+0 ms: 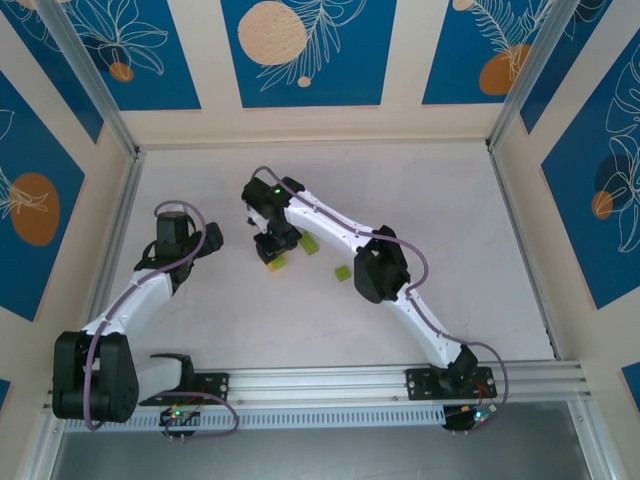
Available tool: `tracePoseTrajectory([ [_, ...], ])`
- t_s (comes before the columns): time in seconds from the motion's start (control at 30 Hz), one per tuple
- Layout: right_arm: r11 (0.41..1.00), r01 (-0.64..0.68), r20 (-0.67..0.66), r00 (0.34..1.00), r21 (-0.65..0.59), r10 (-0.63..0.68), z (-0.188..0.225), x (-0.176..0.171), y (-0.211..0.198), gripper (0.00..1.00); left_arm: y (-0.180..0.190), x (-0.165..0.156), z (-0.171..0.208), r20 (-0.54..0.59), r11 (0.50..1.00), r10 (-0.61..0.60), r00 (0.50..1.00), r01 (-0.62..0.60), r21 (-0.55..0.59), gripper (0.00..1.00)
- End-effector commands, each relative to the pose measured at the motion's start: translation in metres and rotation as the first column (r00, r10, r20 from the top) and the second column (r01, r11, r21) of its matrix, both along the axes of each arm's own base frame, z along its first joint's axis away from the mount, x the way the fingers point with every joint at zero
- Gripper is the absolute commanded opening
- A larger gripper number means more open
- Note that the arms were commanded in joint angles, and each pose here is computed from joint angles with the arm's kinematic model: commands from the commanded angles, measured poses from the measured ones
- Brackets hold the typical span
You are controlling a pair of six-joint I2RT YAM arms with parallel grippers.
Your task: Assemble a carrot with lego
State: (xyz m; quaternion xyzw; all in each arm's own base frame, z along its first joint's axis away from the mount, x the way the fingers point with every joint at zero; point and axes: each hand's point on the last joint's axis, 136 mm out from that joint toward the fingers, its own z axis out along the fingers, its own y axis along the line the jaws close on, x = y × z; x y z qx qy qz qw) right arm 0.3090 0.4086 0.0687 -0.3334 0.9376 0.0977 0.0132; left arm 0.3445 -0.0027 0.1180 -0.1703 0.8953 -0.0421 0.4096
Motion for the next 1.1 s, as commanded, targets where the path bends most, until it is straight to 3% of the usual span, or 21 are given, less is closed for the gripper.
tracePoseTrajectory([
  [0.0, 0.998, -0.020, -0.050, 0.999, -0.057, 0.017, -0.020, -0.012, -0.005, 0.39, 0.003, 0.001, 0.000, 0.008, 1.000, 0.011, 1.000, -0.012, 0.012, 0.97],
  [1.07, 0.996, 0.086, -0.119, 0.989, -0.007, -0.086, -0.024, -0.009, 0.003, 0.39, 0.003, 0.002, 0.003, 0.017, 1.000, 0.013, 1.000, -0.013, 0.009, 0.97],
])
